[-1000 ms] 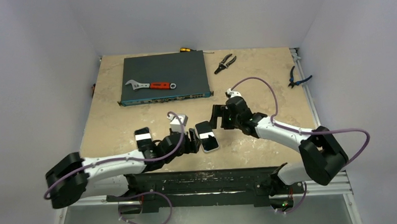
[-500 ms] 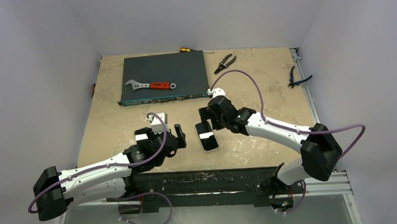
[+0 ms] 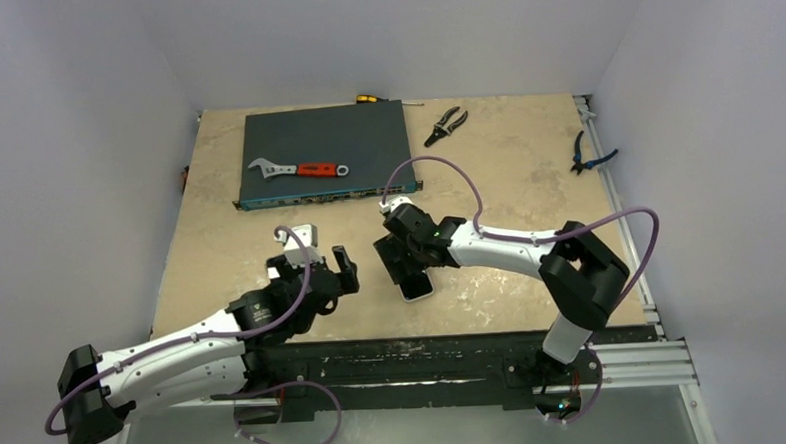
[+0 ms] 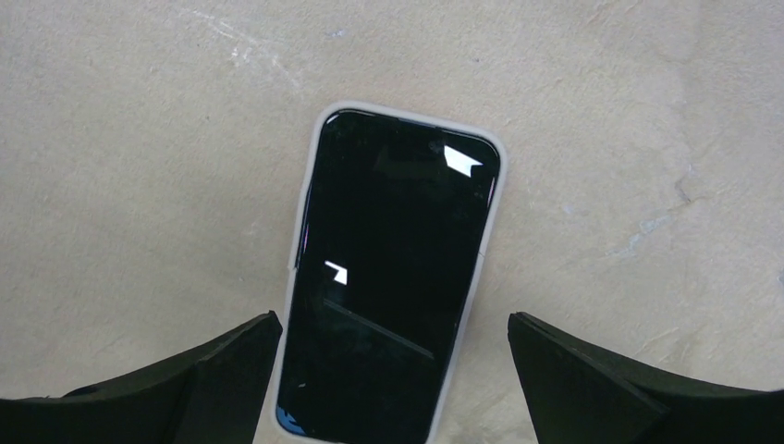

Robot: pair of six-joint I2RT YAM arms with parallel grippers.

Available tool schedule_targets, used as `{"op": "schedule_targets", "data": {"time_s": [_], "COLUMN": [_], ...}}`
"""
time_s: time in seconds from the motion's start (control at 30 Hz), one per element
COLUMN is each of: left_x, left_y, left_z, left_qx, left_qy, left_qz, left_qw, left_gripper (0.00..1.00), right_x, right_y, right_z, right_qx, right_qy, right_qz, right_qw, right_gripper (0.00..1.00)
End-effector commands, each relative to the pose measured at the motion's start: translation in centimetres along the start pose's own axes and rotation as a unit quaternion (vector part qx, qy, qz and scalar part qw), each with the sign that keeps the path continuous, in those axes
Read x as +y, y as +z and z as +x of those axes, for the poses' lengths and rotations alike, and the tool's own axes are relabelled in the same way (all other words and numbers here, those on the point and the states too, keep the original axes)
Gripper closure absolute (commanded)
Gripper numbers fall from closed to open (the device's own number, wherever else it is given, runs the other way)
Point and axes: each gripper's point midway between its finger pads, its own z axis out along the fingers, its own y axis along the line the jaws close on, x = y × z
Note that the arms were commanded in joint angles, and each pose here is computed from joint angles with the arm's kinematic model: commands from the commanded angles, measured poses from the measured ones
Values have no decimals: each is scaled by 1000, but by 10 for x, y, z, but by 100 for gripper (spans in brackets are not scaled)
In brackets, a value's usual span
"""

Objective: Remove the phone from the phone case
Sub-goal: Pick up the phone at the center of the board.

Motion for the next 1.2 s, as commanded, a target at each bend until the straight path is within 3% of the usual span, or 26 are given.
{"op": "schedule_targets", "data": {"time_s": [0.0,0.67,1.17], "left_x": [3,-3,10], "left_y": [-1,5,5], "left_z": [-6,1,2], "left_qx": [-13,-4,-8], "left_qy": [-5,6,-9], "left_qz": [-3,-4,-28], "left_qw": [1000,1000,1000], "left_gripper": [5,5,6], "right_x": [7,13,-4], "right_y": [2,23,39], "right_z": [-19,6,31], "right_qx": [-11,21,44], "right_qy": [-11,-3,58], "right_qz": [-3,-1,65], "right_qw": [1000,1000,995], "right_gripper": [1,1,8]}}
